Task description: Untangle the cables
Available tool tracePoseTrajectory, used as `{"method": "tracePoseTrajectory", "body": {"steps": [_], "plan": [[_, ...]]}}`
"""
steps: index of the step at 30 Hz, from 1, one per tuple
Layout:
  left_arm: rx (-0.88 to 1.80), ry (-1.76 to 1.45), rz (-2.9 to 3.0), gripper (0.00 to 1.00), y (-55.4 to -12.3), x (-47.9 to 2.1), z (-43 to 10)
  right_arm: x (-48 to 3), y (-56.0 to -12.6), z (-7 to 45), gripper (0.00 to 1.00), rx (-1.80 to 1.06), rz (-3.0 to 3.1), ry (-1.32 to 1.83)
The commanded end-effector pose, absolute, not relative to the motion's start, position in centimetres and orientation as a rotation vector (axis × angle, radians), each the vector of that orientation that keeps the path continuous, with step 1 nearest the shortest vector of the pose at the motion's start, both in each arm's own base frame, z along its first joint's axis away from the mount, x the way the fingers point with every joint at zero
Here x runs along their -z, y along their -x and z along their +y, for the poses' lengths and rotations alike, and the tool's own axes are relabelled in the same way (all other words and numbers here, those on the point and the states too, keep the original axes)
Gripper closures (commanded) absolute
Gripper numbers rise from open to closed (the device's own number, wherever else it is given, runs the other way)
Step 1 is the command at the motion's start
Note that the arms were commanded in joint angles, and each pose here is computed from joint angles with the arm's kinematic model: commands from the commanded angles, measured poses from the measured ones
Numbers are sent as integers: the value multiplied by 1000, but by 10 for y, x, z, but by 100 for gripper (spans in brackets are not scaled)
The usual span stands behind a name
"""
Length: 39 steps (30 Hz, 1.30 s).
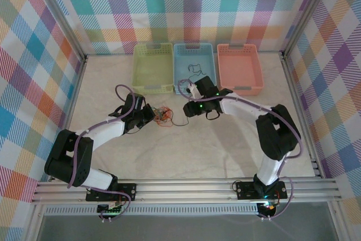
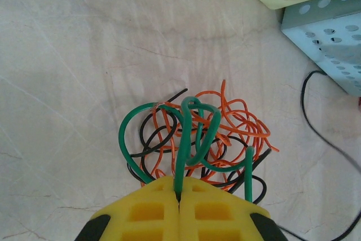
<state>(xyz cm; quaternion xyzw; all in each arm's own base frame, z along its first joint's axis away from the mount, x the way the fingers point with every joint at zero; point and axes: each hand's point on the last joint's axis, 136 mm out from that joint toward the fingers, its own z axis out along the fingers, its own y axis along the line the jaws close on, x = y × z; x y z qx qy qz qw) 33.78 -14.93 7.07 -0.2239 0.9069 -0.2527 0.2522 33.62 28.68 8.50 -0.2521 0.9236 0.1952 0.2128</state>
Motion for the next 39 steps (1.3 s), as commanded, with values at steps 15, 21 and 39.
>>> {"method": "tracePoseTrajectory", "body": {"steps": [15, 21, 39], "plan": [[704, 571, 2468, 100, -342, -77, -156, -73, -332, 305, 46, -596, 2551, 796], [706, 572, 2470, 100, -343, -77, -156, -109, -316, 322, 41, -644, 2370, 866], [708, 571, 2475, 100, -343, -76, -157, -77, -297, 332, 47, -677, 2529, 1051]]}}
